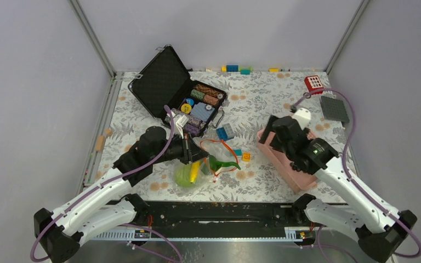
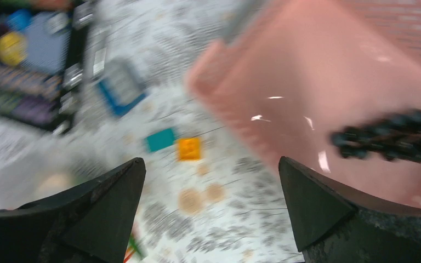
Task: Place the food in the zip-top bag and seal the zipper
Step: Place the fake fruit in the zipper food storage bag.
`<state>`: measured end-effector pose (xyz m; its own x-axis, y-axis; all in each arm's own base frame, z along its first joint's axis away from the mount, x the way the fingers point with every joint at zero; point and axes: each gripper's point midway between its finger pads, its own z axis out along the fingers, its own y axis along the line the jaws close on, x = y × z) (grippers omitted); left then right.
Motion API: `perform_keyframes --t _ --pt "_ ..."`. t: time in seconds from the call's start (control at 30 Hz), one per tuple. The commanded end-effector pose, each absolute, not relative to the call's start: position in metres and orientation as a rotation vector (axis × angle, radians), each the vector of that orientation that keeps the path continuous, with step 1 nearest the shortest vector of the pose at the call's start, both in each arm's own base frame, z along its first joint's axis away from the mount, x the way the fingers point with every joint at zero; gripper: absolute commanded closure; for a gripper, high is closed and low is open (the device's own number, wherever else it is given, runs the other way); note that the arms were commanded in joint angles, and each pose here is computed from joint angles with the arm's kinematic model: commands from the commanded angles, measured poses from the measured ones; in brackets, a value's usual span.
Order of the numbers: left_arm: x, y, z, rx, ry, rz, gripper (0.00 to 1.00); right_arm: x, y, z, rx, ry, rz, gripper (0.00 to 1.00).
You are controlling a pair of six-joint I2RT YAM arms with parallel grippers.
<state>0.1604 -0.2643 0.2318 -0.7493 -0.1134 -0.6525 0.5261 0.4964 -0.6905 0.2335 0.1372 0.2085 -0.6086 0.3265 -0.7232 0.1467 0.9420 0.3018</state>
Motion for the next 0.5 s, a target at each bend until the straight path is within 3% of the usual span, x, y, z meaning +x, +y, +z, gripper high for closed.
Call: perform_keyframes --t 0.0,0.17,0.47 --pt "0.170 -0.269 0.255 0.359 1.971 -1.271 1.00 0.221 0.038 0.183 0.603 2.216 -0.111 0.00" --pt "0.173 -0.271 0.252 0.367 1.972 -1.263 1.00 0.205 -0.026 0.159 0.873 2.178 -0.300 0.00" --pt "0.174 -0.278 0.248 0.392 1.984 -1.290 1.00 0.204 -0.044 0.094 1.039 2.353 -0.324 0.00"
